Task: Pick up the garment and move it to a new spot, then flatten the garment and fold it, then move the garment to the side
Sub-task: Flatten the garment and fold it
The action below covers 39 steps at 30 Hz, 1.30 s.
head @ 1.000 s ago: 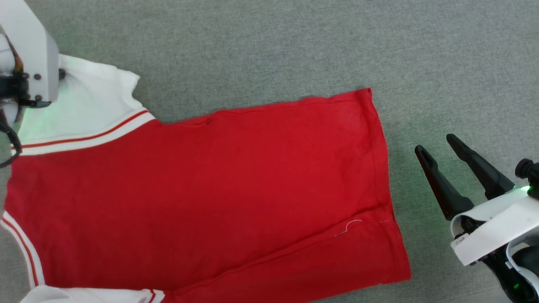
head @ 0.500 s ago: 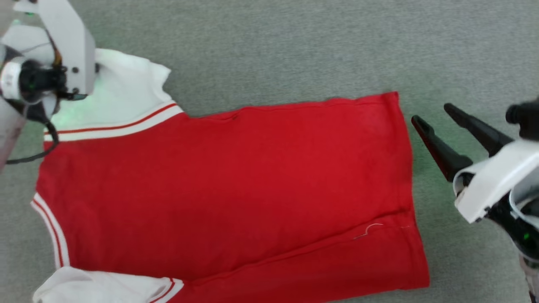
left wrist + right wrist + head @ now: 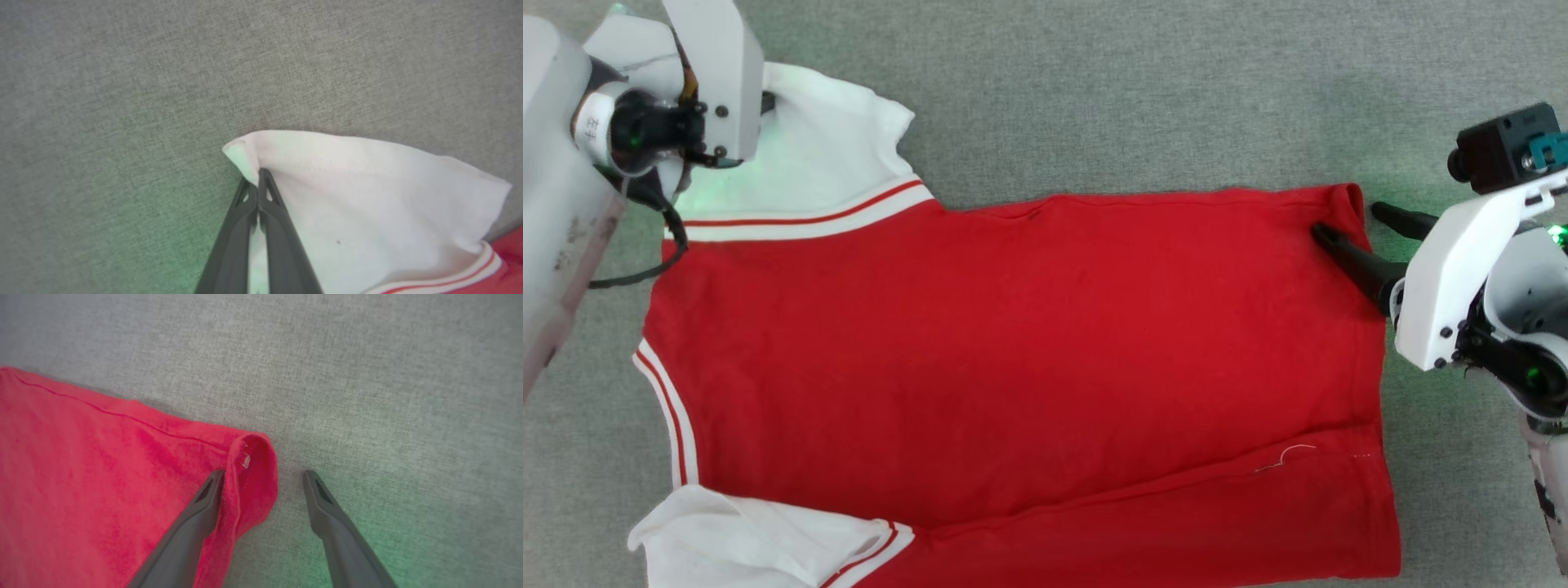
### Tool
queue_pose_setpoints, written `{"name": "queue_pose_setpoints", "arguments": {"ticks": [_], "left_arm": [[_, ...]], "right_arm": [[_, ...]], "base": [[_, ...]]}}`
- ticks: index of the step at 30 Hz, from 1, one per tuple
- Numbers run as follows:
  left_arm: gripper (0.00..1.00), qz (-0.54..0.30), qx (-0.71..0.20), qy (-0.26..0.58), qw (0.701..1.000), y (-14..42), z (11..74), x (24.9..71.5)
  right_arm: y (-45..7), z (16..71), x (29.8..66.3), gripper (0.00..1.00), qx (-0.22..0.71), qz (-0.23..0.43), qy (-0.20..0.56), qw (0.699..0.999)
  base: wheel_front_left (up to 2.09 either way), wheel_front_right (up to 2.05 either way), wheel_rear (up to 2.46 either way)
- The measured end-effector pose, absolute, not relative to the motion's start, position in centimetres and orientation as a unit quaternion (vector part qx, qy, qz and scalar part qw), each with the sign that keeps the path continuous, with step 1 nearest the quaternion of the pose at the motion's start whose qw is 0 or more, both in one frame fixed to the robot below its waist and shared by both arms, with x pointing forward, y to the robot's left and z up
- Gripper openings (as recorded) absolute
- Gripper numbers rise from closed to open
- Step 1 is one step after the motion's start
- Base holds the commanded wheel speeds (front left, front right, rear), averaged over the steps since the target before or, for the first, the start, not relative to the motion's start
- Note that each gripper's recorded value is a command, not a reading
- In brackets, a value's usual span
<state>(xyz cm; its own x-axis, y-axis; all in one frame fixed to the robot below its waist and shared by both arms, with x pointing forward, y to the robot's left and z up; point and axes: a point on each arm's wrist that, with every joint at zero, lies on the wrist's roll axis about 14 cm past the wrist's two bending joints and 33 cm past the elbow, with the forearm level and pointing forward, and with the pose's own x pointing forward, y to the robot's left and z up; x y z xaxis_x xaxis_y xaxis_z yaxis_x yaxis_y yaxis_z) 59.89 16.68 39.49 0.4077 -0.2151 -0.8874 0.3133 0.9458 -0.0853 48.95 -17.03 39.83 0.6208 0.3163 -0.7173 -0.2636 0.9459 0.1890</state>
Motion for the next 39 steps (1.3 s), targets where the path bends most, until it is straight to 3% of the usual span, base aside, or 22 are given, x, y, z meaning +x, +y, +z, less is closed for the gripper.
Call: {"name": "queue_pose_setpoints", "arguments": {"ticks": [1, 2, 12, 28, 39], "left_arm": [[0.0, -0.157, 0.046, 0.521, 0.838, 16.8, 39.4, 59.9], [0.0, -0.157, 0.046, 0.521, 0.838, 16.8, 39.4, 59.9], [0.0, -0.155, 0.039, 0.514, 0.843, 16.9, 39.7, 59.8], [0.0, -0.165, 0.018, 0.422, 0.891, 17.7, 47.0, 59.2], [0.0, -0.159, 0.033, 0.396, 0.904, 21.7, 50.7, 53.5]], "right_arm": [[-16.9, 39.6, 48.9, 0.9, 0.029, 0.164, 0.415, 0.894], [-16.8, 39.5, 48.9, 0.0, 0.028, 0.166, 0.424, 0.89], [-16.4, 39.4, 49.0, 0.0, 0.014, 0.175, 0.473, 0.863], [-15.7, 44.3, 49.4, 0.0, -0.006, 0.196, 0.402, 0.894], [-16.0, 46.3, 46.1, 0.0, -0.004, 0.211, 0.375, 0.903]], "base": [[0.0, 0.0, 0.0], [0.0, 0.0, 0.0], [0.0, 0.0, 0.0], [0.0, 0.0, 0.0], [0.0, 0.0, 0.0]]}}
